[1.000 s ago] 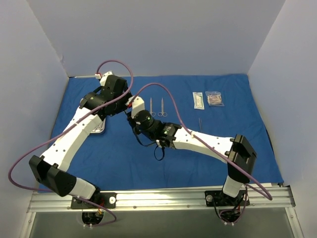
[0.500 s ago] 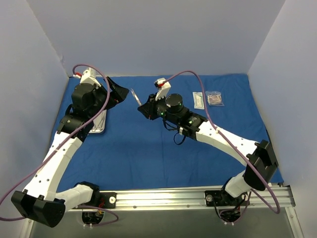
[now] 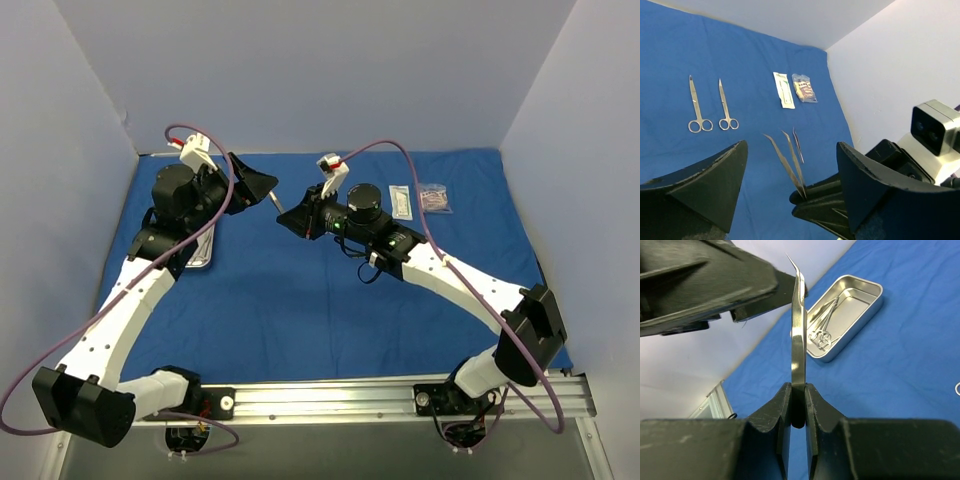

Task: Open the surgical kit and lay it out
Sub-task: Place the medical item in the surgical kit, then adjust the medical item in the container.

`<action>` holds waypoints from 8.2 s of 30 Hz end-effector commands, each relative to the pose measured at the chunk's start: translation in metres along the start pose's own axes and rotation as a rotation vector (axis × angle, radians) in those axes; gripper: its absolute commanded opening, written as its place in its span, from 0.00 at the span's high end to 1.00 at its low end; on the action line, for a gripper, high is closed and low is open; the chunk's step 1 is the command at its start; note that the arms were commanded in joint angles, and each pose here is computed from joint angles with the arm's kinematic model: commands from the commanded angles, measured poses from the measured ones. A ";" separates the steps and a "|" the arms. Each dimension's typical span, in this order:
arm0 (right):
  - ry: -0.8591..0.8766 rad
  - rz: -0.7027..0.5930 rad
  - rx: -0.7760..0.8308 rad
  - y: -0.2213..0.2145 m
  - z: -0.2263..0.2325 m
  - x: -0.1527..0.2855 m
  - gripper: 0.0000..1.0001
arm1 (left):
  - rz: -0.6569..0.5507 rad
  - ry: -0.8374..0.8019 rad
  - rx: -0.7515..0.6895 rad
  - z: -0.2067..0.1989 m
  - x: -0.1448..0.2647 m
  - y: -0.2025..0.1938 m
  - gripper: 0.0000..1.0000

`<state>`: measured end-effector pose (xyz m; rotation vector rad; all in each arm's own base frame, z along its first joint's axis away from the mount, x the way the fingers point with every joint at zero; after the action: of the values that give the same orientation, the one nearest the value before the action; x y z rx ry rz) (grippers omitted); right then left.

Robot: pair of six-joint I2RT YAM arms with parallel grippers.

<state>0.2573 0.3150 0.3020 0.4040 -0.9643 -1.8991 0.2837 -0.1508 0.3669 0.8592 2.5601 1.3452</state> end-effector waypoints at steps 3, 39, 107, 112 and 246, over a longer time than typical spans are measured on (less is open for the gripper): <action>0.091 -0.064 0.029 0.019 0.019 0.010 1.00 | -0.047 0.014 -0.008 -0.004 -0.003 0.017 0.23; -0.213 -0.019 0.274 0.027 0.023 0.016 0.49 | 0.010 0.382 -0.078 -0.012 -0.014 0.009 0.98; -0.962 0.255 0.100 -0.059 -0.140 0.077 1.00 | 0.032 0.704 -0.132 0.071 0.019 -0.002 0.06; -1.004 0.326 0.020 -0.059 -0.176 0.095 1.00 | 0.075 0.709 -0.215 0.095 0.028 -0.013 0.06; -0.687 -0.076 0.083 0.027 -0.107 0.176 0.42 | 0.425 1.100 -0.166 0.283 0.004 -0.010 0.12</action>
<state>0.2515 0.1039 0.2742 -0.2627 -1.4949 -2.1205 0.3639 0.0388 0.1811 0.8650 2.9899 2.6467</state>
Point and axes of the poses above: each gripper's point midway between its finger pads, its own x axis back along the fingers, its own z axis along the line the jaws close on, y = z × x, the point moved 8 cm from there along x, back along the fingers, and after that the axes turned 8 degrees about -x, right-handed, at the moved point
